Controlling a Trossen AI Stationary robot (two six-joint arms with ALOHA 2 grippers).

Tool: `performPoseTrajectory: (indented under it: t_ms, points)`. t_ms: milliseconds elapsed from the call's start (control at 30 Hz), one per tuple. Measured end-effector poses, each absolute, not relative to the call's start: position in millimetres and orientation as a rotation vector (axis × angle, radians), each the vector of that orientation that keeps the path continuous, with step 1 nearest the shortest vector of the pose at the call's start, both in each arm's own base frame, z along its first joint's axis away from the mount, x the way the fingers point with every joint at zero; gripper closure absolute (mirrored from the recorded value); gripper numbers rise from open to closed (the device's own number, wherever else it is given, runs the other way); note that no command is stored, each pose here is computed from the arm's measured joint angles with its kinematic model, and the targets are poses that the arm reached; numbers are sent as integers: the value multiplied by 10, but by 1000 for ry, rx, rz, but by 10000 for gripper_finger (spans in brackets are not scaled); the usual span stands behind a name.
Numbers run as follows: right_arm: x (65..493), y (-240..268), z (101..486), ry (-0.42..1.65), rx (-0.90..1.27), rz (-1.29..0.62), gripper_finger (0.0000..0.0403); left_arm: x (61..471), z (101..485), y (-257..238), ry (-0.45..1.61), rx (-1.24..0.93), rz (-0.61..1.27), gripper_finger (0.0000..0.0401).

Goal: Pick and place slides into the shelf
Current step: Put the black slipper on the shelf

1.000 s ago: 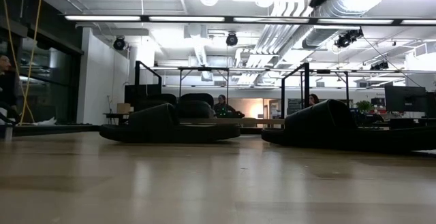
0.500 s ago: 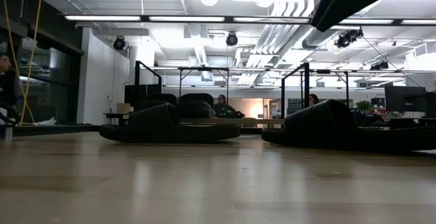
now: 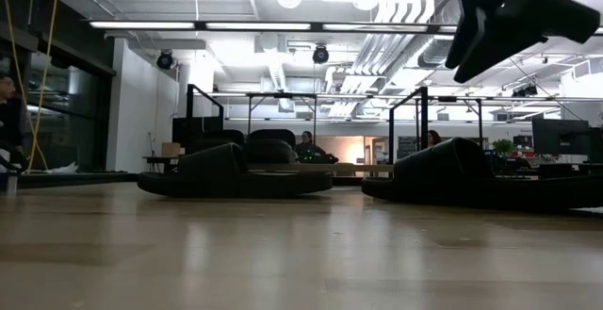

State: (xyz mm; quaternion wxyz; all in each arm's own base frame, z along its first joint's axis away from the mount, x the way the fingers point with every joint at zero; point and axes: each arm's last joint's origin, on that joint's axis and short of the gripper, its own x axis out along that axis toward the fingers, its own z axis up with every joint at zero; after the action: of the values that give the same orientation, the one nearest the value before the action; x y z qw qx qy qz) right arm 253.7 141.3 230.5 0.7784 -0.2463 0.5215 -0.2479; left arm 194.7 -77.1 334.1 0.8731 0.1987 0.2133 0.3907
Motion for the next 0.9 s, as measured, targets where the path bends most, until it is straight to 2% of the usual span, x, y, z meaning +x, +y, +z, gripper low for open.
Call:
performPoseTrajectory:
  t_ms: [400,700,900]
  points:
    - [2494,1415,2289,1122,-524,-582,237,1943,3344,-768,444,416,819,155]
    - [2243,1263,1804,1148,-596,-666,237,1943,3343,-768,445,417,819,155]
    - [2145,1257,1691,1089,-609,-703,237,1943,3343,-768,445,418,819,155]
